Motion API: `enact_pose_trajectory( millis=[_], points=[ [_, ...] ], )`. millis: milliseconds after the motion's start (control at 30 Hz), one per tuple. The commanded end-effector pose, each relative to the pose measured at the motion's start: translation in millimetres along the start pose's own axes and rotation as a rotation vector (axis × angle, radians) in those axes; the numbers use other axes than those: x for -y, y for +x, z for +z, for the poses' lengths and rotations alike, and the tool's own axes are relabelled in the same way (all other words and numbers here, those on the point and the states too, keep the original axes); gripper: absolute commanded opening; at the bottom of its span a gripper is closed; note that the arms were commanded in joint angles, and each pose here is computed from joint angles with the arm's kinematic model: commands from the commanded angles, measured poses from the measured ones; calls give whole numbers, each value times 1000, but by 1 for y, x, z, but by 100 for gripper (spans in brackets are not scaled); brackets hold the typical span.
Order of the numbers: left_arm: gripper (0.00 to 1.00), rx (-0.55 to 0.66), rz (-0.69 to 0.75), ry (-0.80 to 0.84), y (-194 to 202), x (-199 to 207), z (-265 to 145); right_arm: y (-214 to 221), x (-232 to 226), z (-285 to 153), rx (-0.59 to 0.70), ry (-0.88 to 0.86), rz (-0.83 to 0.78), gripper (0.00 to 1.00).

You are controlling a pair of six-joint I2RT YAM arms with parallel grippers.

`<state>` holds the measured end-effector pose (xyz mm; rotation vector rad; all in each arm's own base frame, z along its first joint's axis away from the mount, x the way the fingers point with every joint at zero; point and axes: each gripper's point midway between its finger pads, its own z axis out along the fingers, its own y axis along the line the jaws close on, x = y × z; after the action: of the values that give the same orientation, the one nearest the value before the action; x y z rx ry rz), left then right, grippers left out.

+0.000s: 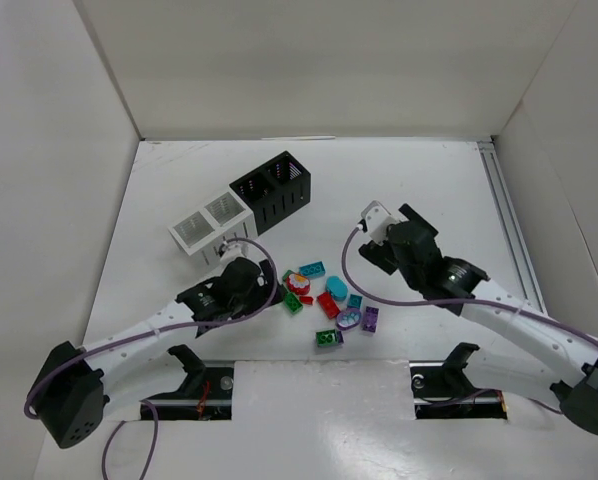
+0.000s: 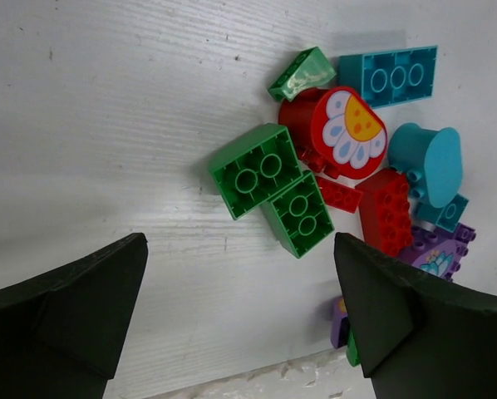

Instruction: Sort the legos into containers by color

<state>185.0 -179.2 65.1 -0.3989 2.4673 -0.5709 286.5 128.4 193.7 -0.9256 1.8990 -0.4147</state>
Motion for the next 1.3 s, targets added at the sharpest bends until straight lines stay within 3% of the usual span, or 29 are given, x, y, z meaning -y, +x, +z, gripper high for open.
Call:
enact_pose_trajectory(
  millis=[0,233,533,733,867,1267],
  points=[
    [91,-4,41,40,6,5,8,-37,23,-17,204,72,92,96],
    [89,-32,129,114,26,30,0,-32,28,-26,207,83,118,96],
    [89,-40,59,-109,39,25,13,-17,26,-23,129,100,148,96],
    [87,-23,54,-142,43,54,19,-8,25,-24,125,107,159,96],
    [87,6,37,-336,43,33,27,-4,29,-30,123,129,175,96],
    [70,26,21,-420,45,27,39,16,42,-42,107,188,193,96]
  ],
)
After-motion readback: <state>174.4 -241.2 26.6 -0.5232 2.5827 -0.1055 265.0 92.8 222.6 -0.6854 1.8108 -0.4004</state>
